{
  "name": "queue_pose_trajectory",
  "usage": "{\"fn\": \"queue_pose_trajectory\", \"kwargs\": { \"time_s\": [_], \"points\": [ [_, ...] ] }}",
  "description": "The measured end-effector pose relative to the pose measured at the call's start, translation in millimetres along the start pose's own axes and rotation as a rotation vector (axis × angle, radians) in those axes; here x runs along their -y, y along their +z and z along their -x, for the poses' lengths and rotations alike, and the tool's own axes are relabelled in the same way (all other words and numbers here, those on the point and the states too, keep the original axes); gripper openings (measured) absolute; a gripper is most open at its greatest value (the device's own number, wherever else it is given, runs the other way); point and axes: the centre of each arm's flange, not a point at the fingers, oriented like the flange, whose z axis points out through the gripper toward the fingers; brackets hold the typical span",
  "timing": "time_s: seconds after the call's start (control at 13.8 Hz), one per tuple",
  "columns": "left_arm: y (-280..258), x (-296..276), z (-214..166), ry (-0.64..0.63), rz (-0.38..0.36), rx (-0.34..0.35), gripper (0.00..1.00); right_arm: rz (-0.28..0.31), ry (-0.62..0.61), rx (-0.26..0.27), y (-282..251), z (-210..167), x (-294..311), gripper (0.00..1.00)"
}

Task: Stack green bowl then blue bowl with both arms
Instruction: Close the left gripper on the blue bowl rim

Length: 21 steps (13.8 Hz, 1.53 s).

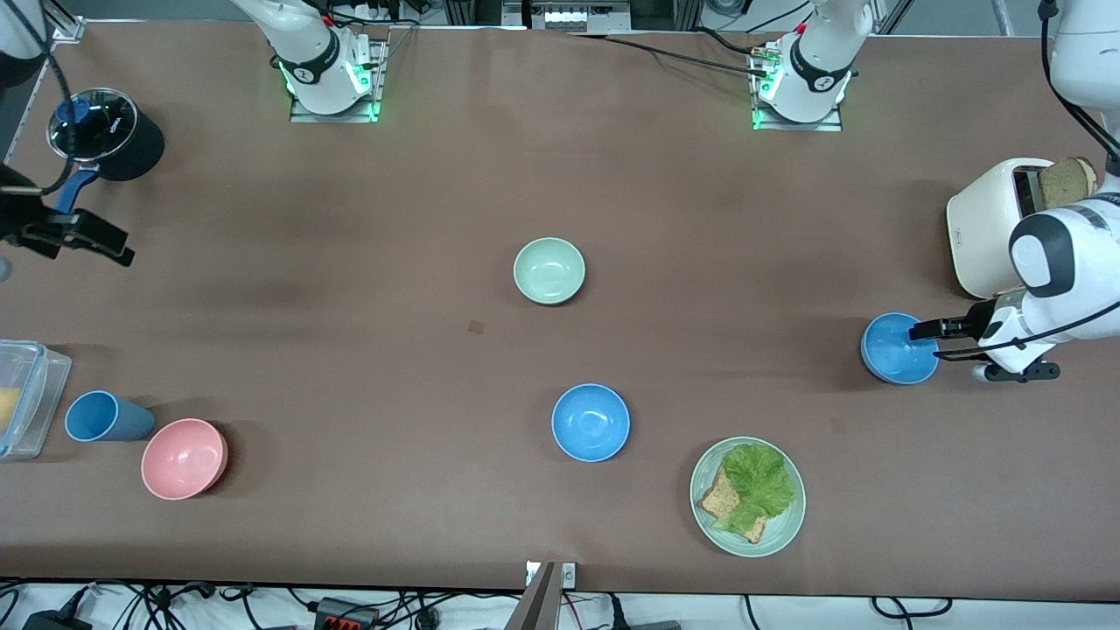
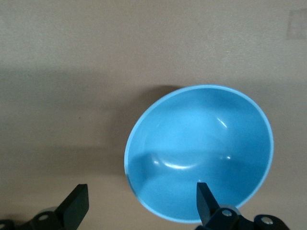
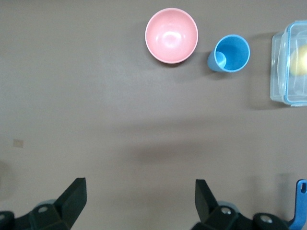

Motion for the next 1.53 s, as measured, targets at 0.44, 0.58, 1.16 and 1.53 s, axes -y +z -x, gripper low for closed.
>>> {"fn": "queue_pose_trajectory", "kwargs": {
  "time_s": [0.44, 0.58, 1.16, 1.53],
  "points": [
    [14, 3, -3, 0.043, 0.000, -0.007, 0.76, -0.001, -0.033, -0.036, -12, 5, 11, 1.00],
    [14, 3, -3, 0.047, 0.000, -0.007, 0.64, -0.001, -0.035, -0.038, -15, 6, 11, 1.00],
    [15, 25, 2, 0.015, 0.007, -0.008, 0.22, 0.001, -0.040, 0.000, -12, 10, 10, 1.00],
    [14, 26, 2, 0.014, 0.009, -0.011, 0.04, 0.001, -0.047, 0.003, -11, 10, 11, 1.00]
  ]
}}
